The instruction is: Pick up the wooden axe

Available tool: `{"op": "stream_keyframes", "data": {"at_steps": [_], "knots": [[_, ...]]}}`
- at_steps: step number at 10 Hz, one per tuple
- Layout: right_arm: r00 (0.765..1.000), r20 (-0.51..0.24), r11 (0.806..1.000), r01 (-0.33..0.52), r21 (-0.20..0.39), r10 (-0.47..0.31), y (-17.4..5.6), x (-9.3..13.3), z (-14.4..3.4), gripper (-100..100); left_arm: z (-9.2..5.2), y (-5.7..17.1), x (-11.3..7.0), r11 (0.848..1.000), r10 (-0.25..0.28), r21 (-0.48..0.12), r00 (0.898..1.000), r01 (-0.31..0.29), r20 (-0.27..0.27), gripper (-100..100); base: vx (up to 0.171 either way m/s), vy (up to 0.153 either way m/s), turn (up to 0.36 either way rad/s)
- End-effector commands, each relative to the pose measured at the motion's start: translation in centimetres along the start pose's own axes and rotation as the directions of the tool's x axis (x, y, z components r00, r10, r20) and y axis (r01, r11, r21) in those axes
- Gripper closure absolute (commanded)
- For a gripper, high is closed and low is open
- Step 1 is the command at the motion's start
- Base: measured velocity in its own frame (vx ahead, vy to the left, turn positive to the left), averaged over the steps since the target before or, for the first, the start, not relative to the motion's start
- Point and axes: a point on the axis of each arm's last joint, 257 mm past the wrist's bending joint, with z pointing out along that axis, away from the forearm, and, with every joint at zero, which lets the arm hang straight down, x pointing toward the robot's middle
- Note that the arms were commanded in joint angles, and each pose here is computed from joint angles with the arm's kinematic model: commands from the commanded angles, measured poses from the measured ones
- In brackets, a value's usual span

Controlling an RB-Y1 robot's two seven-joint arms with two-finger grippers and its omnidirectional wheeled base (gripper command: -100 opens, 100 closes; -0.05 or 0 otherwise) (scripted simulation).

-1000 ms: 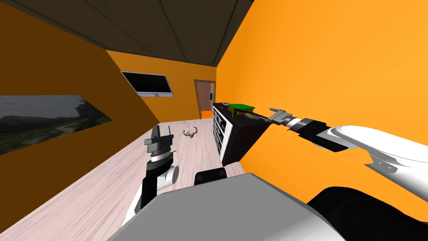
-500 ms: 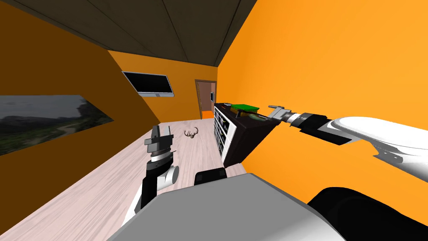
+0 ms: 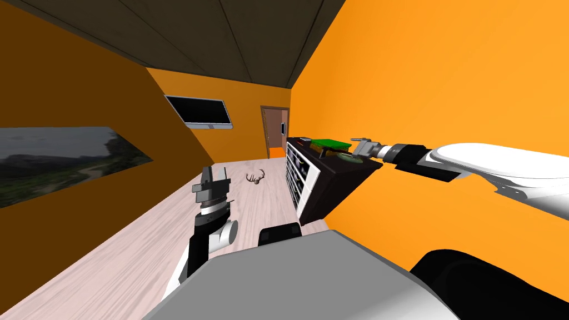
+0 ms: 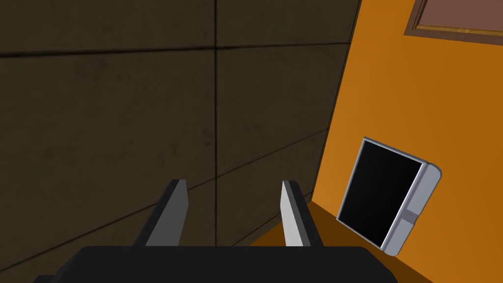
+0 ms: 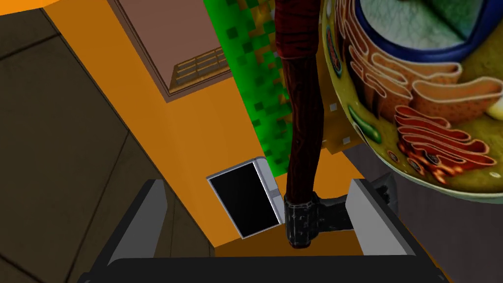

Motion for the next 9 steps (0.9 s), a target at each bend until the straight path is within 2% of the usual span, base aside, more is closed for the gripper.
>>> {"op": "stream_keyframes", "data": {"at_steps": [1,2,3,4,5,6,7,9], "knots": [[0.998,-0.007,0.997,0.063,-0.045,-0.063,0.6,-0.1,0.8,-100,0.0,0.0,0.0,1.0,0.0,0.0,1.0,0.0,0.0,0,0.066,0.058,0.013],[0.996,-0.012,0.994,0.085,-0.07,-0.086,1.2,0.0,1.1,-100,0.0,0.0,0.0,1.0,0.0,0.0,1.0,0.0,0.0,0,0.064,0.046,0.01],[0.995,-0.021,0.988,0.098,-0.116,-0.102,2.8,0.6,1.3,-100,0.0,0.0,0.0,1.0,0.0,0.0,1.0,0.0,0.0,0,0.065,0.022,0.011],[0.996,-0.017,0.992,0.086,-0.088,-0.088,1.9,0.5,1.0,-100,0.0,0.0,0.0,1.0,0.0,0.0,1.0,0.0,0.0,0,0.029,0.007,0.002],[0.996,-0.017,0.992,0.089,-0.094,-0.091,2.1,0.5,1.0,0,0.0,0.0,0.0,1.0,0.0,0.0,1.0,0.0,0.0,0,0.006,0.002,0.001],[0.996,-0.017,0.992,0.089,-0.093,-0.091,2.1,0.5,1.0,-100,0.0,0.0,0.0,1.0,0.0,0.0,1.0,0.0,0.0,0,0.0,0.0,0.0],[0.996,-0.017,0.992,0.089,-0.093,-0.091,2.1,0.5,1.0,100,0.0,0.0,0.0,1.0,0.0,0.0,1.0,0.0,0.0,0,0.0,0.0,0.0],[0.996,-0.017,0.992,0.089,-0.093,-0.091,2.1,0.5,1.0,100,0.0,0.0,0.0,1.0,0.0,0.0,1.0,0.0,0.0,0,0.0,0.0,0.0]]}}
